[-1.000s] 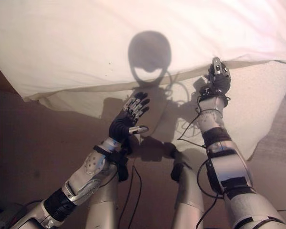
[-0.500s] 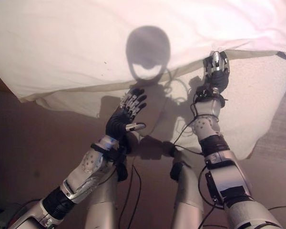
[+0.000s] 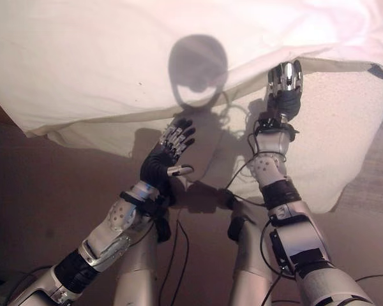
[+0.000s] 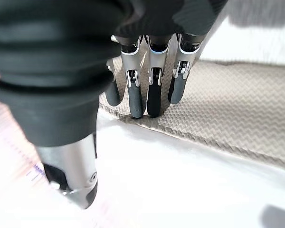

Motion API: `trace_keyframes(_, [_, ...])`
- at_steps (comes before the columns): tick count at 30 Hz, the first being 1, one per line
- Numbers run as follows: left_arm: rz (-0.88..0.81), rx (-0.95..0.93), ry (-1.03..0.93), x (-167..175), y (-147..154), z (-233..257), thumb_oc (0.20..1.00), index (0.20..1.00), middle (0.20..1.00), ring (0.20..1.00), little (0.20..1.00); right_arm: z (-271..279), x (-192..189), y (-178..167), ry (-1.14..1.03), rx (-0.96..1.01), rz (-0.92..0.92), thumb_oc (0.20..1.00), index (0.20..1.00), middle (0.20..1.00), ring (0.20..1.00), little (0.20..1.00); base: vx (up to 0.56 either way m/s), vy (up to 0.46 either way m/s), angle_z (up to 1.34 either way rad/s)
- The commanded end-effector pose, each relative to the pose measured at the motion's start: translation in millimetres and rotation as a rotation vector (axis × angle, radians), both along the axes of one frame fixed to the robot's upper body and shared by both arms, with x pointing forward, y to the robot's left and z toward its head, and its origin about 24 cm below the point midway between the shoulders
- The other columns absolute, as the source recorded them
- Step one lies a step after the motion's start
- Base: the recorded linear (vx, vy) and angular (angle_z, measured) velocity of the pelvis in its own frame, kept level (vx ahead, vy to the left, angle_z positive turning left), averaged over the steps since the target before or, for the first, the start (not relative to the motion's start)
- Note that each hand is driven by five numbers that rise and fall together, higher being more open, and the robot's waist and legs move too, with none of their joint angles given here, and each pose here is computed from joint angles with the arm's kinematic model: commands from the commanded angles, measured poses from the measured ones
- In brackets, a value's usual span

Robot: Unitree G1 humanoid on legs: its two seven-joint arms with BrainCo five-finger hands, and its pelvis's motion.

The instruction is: Make the bed

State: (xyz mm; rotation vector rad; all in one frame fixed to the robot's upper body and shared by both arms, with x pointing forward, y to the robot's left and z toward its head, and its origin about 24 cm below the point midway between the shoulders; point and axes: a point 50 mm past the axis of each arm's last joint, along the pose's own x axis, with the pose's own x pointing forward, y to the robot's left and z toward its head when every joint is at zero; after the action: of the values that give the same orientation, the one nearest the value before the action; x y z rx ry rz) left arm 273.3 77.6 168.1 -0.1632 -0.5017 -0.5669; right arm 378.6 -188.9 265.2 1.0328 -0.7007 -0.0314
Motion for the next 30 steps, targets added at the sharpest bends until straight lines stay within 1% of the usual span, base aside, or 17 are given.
trace_keyframes(1, [-0.059, -0.083, -0.108, -21, 4, 19, 1.000, 1.000, 1.000, 1.000, 1.000, 41, -18, 6, -0.226, 0.001, 0.016, 1.000, 1.000, 1.000, 1.000, 1.000, 0.00, 0.000, 0.00])
trace_keyframes(4, [-0.055, -0.081, -0.107, -21, 5, 18, 1.000, 1.000, 1.000, 1.000, 1.000, 38, -18, 7, -0.210, -0.007, 0.016, 1.000, 1.000, 1.000, 1.000, 1.000, 0.00, 0.000, 0.00])
trace_keyframes(6, [-0.039, -0.076, -0.100, -20, 7, 17, 1.000, 1.000, 1.000, 1.000, 1.000, 34, -14, 2, -0.126, -0.043, -0.062, 1.000, 1.000, 1.000, 1.000, 1.000, 0.00, 0.000, 0.00])
trace_keyframes(7, [-0.023, -0.068, -0.088, -19, 7, 15, 1.000, 1.000, 1.000, 1.000, 1.000, 30, -12, 7, -0.061, -0.119, -0.097, 1.000, 1.000, 1.000, 1.000, 1.000, 0.00, 0.000, 0.00])
trace_keyframes(8, [-0.021, -0.068, -0.088, -19, 7, 14, 1.000, 1.000, 1.000, 1.000, 1.000, 30, -13, 8, -0.057, -0.122, -0.099, 1.000, 1.000, 1.000, 1.000, 1.000, 0.00, 0.000, 0.00])
trace_keyframes(9, [-0.006, -0.057, -0.087, -18, 7, 14, 1.000, 1.000, 1.000, 1.000, 1.000, 22, -12, 15, -0.010, -0.221, -0.115, 1.000, 1.000, 1.000, 1.000, 1.000, 0.00, 0.000, 0.00])
trace_keyframes(10, [-0.005, -0.058, -0.087, -18, 7, 14, 1.000, 1.000, 1.000, 1.000, 1.000, 22, -13, 16, -0.007, -0.225, -0.118, 1.000, 1.000, 1.000, 1.000, 1.000, 0.00, 0.000, 0.00])
trace_keyframes(11, [0.005, -0.051, -0.085, -18, 7, 13, 1.000, 1.000, 1.000, 1.000, 1.000, 15, -14, 19, 0.040, -0.340, -0.173, 1.000, 1.000, 1.000, 1.000, 1.000, 0.00, 0.000, 0.00])
trace_keyframes(13, [0.003, -0.056, -0.087, -19, 6, 13, 1.000, 1.000, 1.000, 1.000, 1.000, 5, -15, 22, 0.059, -0.364, -0.165, 1.000, 1.000, 1.000, 1.000, 1.000, 0.00, 0.000, 0.00])
trace_keyframes(16, [-0.006, -0.068, -0.097, -22, 5, 16, 1.000, 1.000, 1.000, 1.000, 1.000, -14, -15, 18, 0.116, -0.363, -0.177, 1.000, 1.000, 1.000, 1.000, 1.000, 0.00, 0.000, 0.00])
trace_keyframes(21, [-0.003, -0.067, -0.092, -23, 6, 14, 1.000, 1.000, 1.000, 1.000, 1.000, -44, -19, 17, 0.179, -0.315, -0.140, 1.000, 1.000, 1.000, 1.000, 1.000, 0.00, 0.000, 0.00])
trace_keyframes(30, [-0.010, -0.063, -0.087, -24, 6, 12, 1.000, 1.000, 1.000, 1.000, 1.000, -55, -17, 13, 0.220, -0.272, -0.133, 1.000, 1.000, 1.000, 1.000, 1.000, 0.00, -0.001, 0.00])
